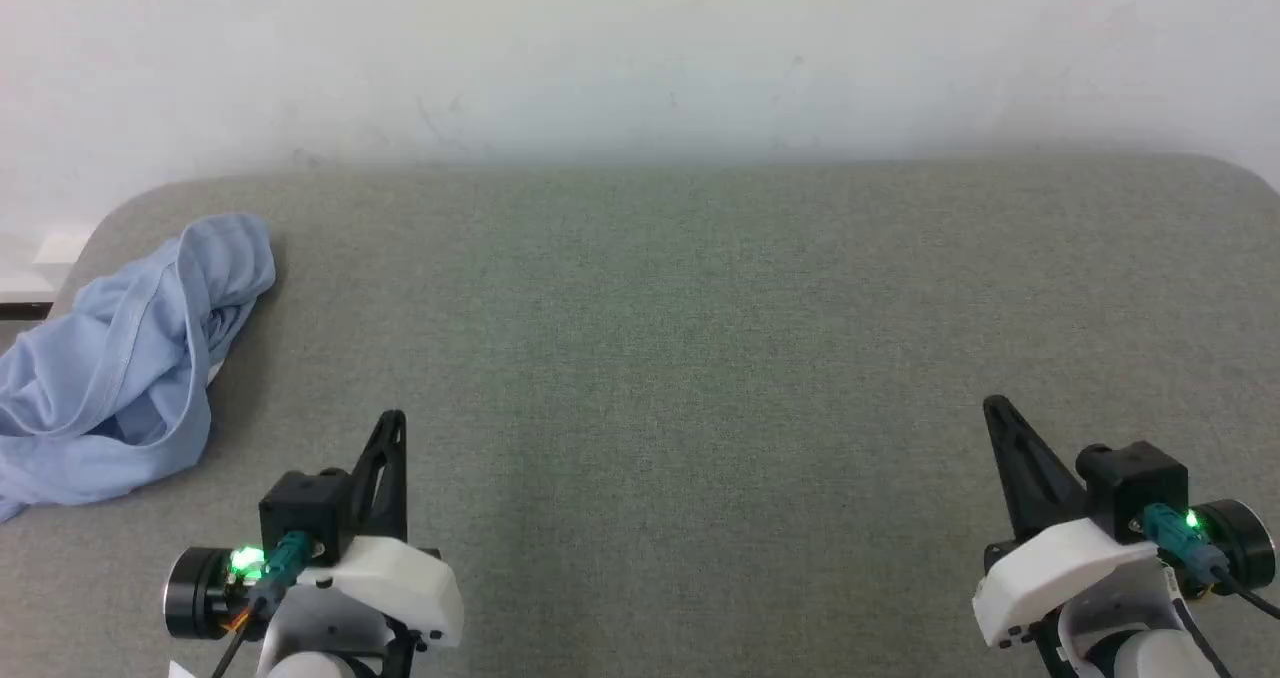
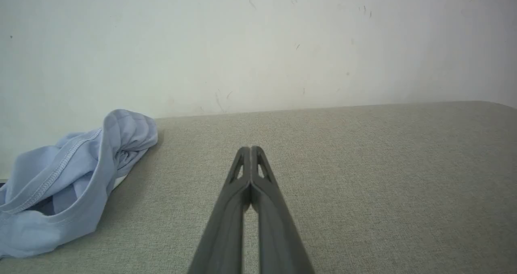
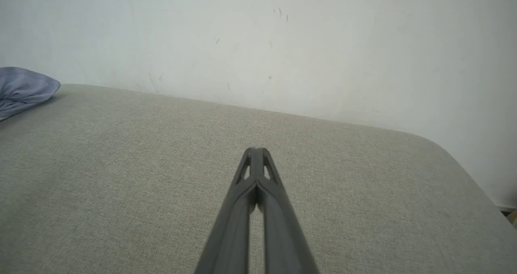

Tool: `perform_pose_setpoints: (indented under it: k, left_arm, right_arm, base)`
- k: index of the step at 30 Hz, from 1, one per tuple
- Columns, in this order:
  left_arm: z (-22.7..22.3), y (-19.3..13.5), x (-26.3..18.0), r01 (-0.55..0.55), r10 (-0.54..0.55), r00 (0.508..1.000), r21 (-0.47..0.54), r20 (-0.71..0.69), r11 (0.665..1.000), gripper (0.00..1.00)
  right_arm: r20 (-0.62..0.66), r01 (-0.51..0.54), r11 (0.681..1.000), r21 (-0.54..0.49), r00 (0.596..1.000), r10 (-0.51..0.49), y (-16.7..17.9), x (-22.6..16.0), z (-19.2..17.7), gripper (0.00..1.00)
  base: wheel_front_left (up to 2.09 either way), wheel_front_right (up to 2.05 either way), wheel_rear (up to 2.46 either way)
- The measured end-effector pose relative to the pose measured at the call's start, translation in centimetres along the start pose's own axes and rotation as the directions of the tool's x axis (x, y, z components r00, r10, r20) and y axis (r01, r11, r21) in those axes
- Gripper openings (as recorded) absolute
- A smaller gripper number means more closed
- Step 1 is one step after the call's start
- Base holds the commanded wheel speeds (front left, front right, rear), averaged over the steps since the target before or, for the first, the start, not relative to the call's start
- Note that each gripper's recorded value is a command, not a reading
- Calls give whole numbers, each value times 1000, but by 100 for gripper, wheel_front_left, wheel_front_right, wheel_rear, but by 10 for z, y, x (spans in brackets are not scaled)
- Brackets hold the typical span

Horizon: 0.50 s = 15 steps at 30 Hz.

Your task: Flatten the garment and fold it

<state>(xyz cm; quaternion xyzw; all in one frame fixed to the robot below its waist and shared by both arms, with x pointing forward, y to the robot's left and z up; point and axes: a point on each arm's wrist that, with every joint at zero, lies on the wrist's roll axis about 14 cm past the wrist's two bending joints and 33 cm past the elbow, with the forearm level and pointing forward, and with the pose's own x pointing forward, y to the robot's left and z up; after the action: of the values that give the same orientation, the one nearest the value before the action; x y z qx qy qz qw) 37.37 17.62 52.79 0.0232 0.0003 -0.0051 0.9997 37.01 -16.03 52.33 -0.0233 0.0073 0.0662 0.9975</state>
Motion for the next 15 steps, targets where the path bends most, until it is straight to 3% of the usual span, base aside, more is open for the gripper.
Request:
perform_pose_setpoints:
  k: [15]
  left_arm:
    - [0, 0, 0, 0, 0, 1000, 0, 0, 1000, 0]
  right_arm:
    - [0, 0, 1000, 0, 1000, 0, 0, 0, 0, 0]
  base:
    - [0, 0, 0]
